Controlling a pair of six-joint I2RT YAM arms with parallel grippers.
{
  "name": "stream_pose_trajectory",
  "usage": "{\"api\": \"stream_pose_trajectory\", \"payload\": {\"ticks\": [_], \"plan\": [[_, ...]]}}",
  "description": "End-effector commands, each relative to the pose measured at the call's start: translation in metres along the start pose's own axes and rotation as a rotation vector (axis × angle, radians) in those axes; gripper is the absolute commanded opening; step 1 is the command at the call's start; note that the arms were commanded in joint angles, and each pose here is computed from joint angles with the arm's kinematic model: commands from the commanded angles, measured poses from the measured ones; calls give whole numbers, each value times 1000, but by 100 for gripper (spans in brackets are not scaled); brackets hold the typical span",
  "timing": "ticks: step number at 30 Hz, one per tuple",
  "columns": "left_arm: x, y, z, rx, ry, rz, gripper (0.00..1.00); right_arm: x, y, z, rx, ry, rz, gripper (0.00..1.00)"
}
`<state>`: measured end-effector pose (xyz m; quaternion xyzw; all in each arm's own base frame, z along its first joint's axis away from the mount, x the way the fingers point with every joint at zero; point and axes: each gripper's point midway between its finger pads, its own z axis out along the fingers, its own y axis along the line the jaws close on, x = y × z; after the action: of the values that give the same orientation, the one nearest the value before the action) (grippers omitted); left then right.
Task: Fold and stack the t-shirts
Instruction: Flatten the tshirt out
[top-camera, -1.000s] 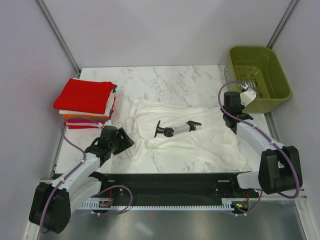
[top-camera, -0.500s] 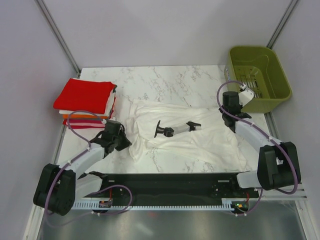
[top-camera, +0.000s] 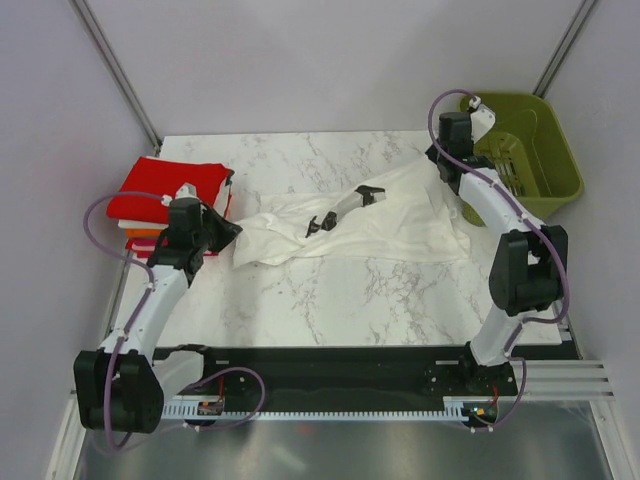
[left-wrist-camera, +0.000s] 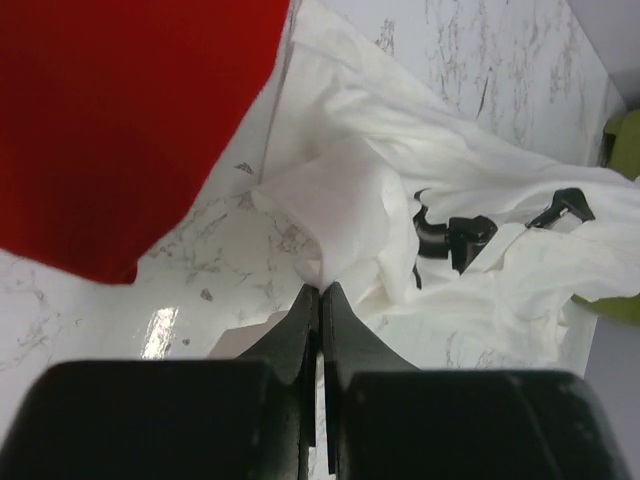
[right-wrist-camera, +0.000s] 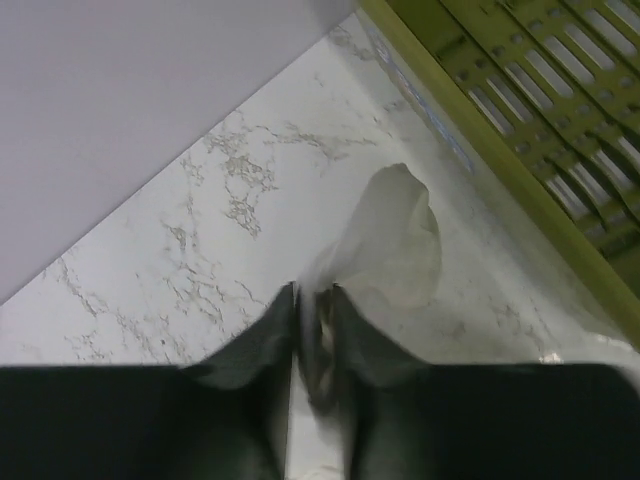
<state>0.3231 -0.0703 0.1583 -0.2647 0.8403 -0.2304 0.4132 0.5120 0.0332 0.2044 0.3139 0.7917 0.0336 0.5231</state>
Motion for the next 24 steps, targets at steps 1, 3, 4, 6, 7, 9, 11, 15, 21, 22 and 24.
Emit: {"api": "stream_pose_trajectory", "payload": {"ticks": [1,3,4,6,7,9,11,15,21,22,24], "plan": [[-4,1,14,-22,35,-22,2,-3,14,25,-38,58,-7,37],[-6,-1,21,-23,45,-27,2,1,25,36,-65,118,-14,71],[-2,2,27,-35,65,-31,2,7,21,34,-53,150,-33,71],[-1,5,31,-41,65,-32,2,17,14,28,-57,175,-48,70],[0,10,33,-58,63,-30,2,18,12,24,-65,169,-59,68],[1,16,35,-81,54,-29,2,29,-1,11,-69,189,-76,62],[-1,22,35,-105,33,-24,2,36,-5,3,-91,190,-90,57],[-2,32,36,-143,6,-34,2,60,-28,-3,-84,207,-123,52],[1,35,38,-150,11,-45,2,88,-20,26,-112,287,-168,54],[1,35,37,-150,11,-45,2,91,-19,30,-114,298,-170,54],[1,36,37,-151,10,-42,2,98,-15,42,-120,316,-178,58]]}}
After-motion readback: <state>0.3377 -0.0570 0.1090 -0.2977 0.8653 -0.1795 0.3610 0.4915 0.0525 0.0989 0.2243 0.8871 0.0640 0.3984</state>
